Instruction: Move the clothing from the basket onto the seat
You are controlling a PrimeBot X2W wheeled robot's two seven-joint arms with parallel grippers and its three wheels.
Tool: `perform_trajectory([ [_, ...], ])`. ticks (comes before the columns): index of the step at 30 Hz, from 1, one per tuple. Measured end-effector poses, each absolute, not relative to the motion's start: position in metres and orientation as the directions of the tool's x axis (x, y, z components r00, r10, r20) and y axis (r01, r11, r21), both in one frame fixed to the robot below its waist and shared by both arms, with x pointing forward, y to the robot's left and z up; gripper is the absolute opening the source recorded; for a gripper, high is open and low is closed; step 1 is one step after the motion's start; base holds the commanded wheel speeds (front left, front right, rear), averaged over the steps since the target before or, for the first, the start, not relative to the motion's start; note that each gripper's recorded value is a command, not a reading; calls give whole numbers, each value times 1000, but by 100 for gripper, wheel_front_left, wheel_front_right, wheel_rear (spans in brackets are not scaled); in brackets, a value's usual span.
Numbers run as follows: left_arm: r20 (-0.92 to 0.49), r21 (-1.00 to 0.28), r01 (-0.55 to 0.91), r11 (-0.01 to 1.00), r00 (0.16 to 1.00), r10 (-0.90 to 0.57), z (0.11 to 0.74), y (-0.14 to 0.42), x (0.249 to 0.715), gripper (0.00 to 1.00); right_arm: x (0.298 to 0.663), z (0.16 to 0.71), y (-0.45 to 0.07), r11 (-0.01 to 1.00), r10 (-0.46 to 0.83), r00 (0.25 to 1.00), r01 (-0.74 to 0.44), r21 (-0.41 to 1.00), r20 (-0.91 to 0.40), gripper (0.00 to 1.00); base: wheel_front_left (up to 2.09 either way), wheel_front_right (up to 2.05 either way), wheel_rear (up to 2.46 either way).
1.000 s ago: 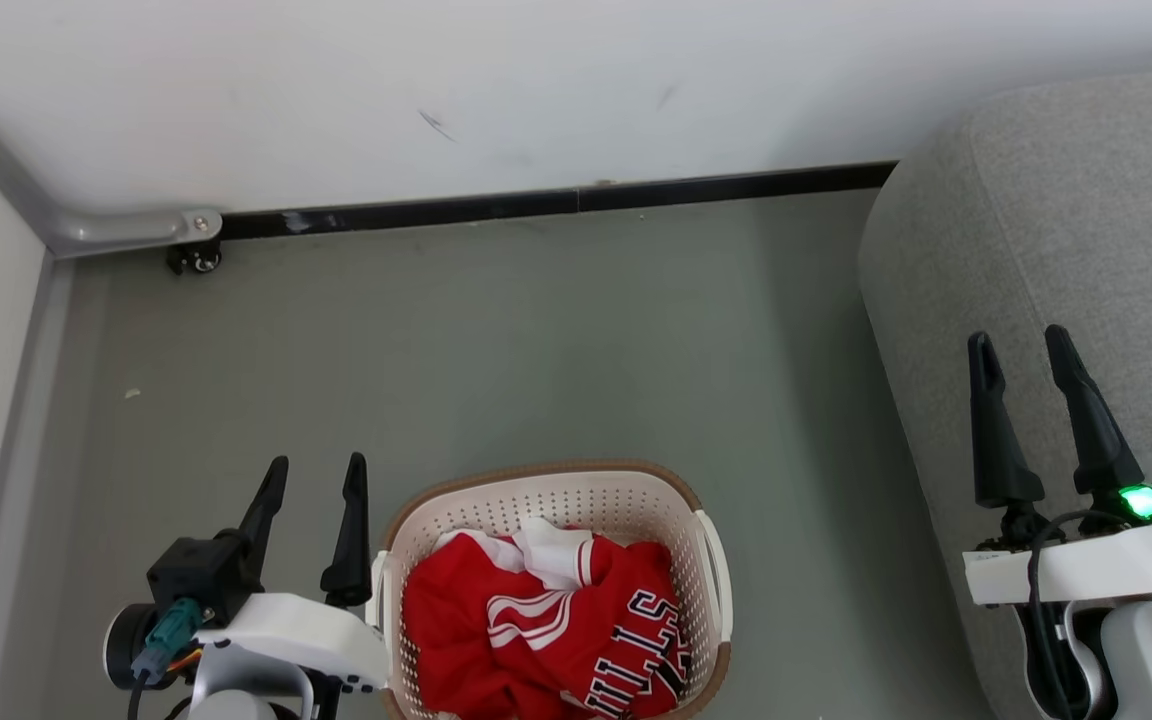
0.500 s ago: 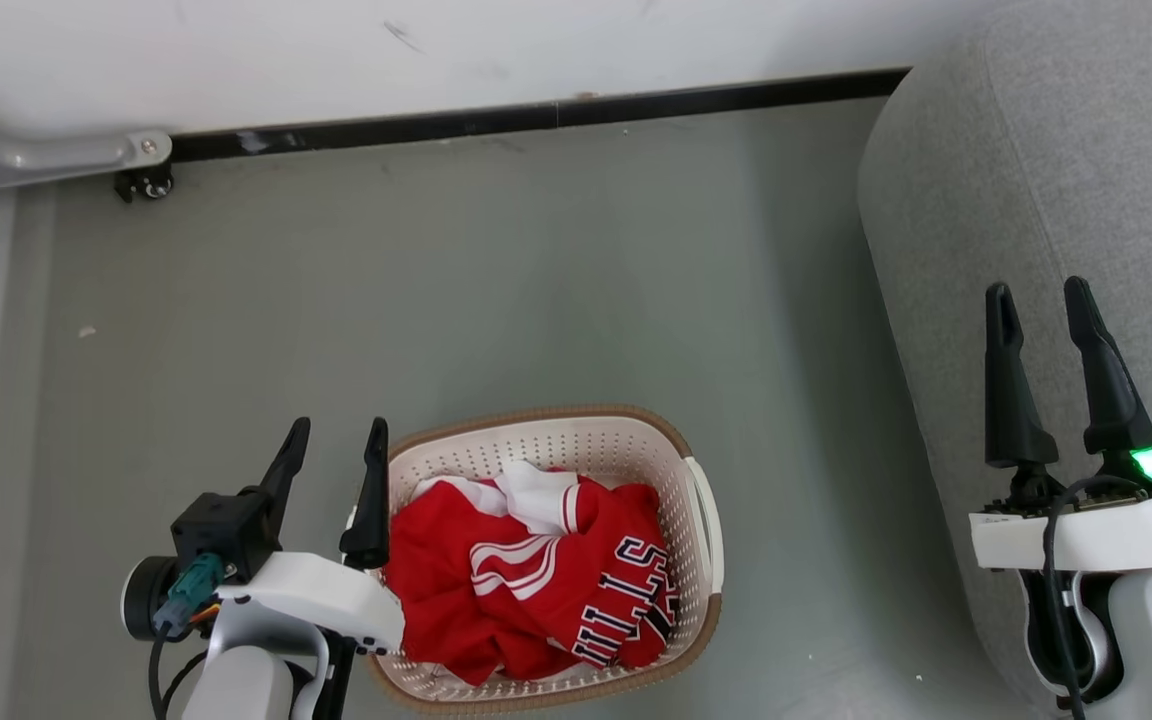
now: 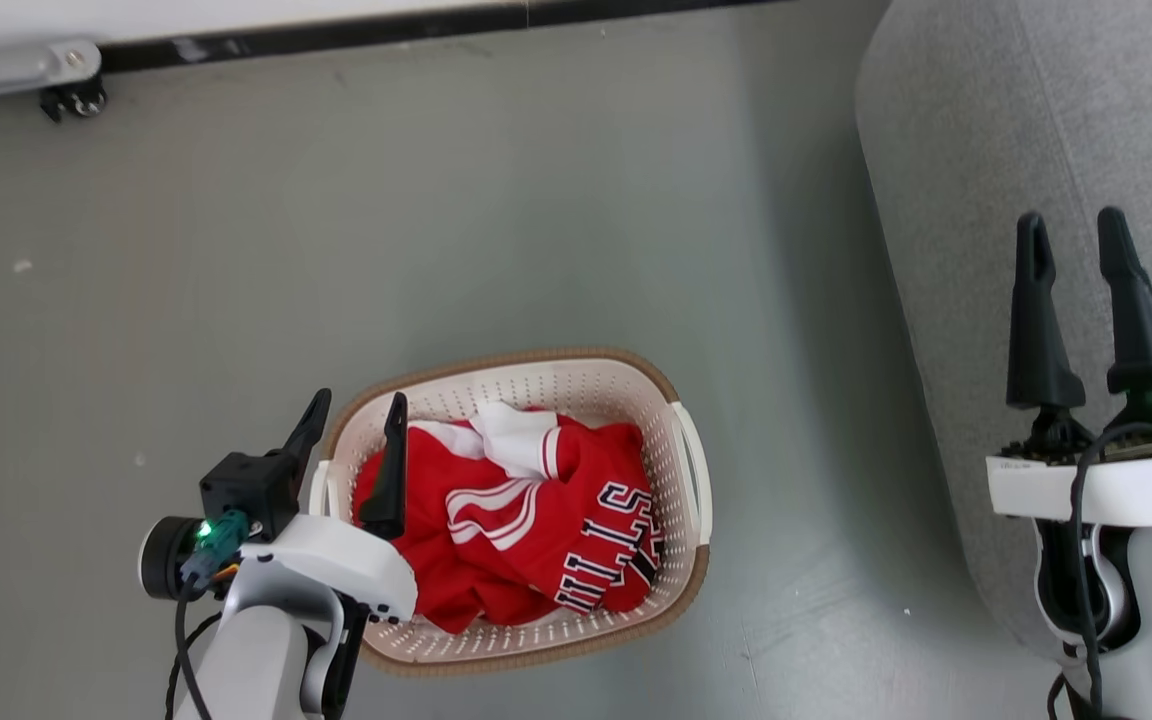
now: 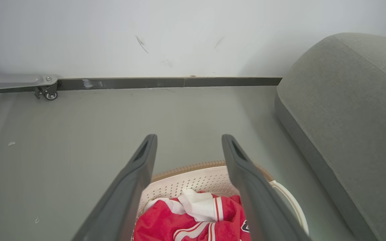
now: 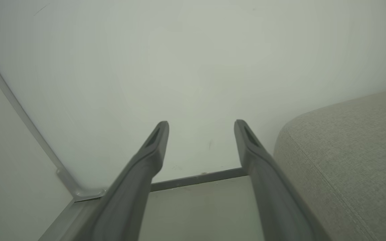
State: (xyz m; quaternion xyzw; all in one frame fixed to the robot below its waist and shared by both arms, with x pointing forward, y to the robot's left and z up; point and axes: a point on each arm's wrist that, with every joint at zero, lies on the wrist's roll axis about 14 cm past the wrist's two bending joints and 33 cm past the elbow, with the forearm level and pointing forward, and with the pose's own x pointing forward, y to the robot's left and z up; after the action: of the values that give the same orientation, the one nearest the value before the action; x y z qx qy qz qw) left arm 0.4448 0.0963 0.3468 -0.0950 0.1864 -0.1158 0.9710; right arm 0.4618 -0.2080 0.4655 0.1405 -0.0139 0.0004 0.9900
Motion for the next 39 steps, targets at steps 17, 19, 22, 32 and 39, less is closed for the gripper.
perform_trajectory([
  [17, -489, -243, 224, 944, 812, -319, 276, 76, 452, 100, 500, 450, -205, 955, 3, 999, -15, 298, 43, 100, 0, 0, 0],
  [19, -506, -238, 244, 940, 795, -335, 267, 72, 451, 100, 504, 446, -206, 954, 1, 999, -13, 300, 40, 100, 0, 0, 0],
  [22, -529, -233, 269, 935, 772, -353, 255, 66, 450, 100, 508, 439, -206, 954, 3, 1000, -12, 299, 31, 100, 0, 0, 0],
  [32, -605, -239, 323, 916, 688, -401, 214, 51, 447, 100, 521, 415, -206, 954, 5, 1000, -5, 298, 2, 100, 0, 0, 0],
  [39, -668, -243, 357, 902, 612, -423, 184, 42, 441, 100, 530, 400, -208, 955, -1, 1000, 5, 298, -13, 100, 0, 0, 0],
])
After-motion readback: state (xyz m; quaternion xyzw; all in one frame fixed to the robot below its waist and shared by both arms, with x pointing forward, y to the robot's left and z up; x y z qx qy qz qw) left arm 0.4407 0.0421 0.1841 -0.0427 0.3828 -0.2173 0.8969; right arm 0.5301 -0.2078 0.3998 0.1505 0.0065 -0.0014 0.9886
